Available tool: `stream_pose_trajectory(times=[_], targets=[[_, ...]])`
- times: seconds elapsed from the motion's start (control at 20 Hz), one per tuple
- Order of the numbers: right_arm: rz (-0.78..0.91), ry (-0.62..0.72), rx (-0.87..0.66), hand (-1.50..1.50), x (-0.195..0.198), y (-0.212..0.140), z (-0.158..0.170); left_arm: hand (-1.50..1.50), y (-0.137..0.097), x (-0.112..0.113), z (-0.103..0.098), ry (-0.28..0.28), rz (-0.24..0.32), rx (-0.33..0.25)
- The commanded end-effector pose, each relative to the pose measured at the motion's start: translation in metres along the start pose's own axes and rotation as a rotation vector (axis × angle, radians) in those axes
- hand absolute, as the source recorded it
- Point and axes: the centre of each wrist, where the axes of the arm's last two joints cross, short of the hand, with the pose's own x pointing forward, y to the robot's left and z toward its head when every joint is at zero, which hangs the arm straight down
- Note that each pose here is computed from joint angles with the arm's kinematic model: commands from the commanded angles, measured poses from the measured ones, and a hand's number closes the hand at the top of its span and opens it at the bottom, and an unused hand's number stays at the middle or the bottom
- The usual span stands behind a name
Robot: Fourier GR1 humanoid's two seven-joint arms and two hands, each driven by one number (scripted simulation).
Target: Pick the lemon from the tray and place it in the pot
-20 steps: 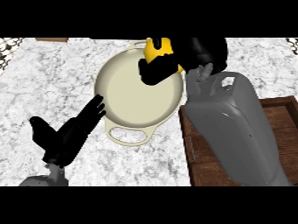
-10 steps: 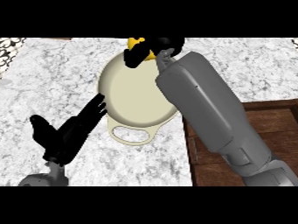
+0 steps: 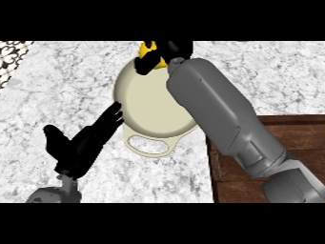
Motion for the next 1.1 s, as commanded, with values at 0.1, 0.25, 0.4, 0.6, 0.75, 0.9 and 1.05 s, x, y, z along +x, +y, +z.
stream_pose_trajectory(times=[0.1, 0.25, 0.4, 0.6, 0.75, 0.9, 1.05], targets=[[-0.171, 0.115, -0.016, -1.5, -0.013, 0.008, -0.003, 0.0, -0.009, 0.002, -0.011, 0.003, 0.001, -0.033], [-0.373, 0.117, -0.024, -1.5, -0.038, 0.011, 0.0, 0.0, -0.016, 0.005, -0.012, -0.015, -0.006, -0.056], [-0.417, 0.096, -0.053, -1.5, -0.039, 0.015, -0.001, 0.0, -0.016, 0.013, -0.014, -0.022, -0.017, -0.072], [-0.499, 0.066, -0.093, -1.5, -0.051, 0.017, -0.002, 0.0, -0.015, -0.001, -0.01, 0.003, -0.009, -0.066], [-0.531, 0.019, -0.163, -1.5, -0.049, 0.015, -0.003, 0.0, -0.017, -0.003, -0.017, 0.004, 0.003, -0.054], [-0.472, 0.031, -0.228, -1.5, -0.052, 0.018, -0.006, 0.0, -0.005, 0.005, -0.006, -0.003, -0.017, -0.026], [-0.515, 0.069, -0.252, -1.5, -0.062, 0.02, -0.007, 0.0, 0.001, -0.005, -0.004, 0.005, 0.004, -0.001]])
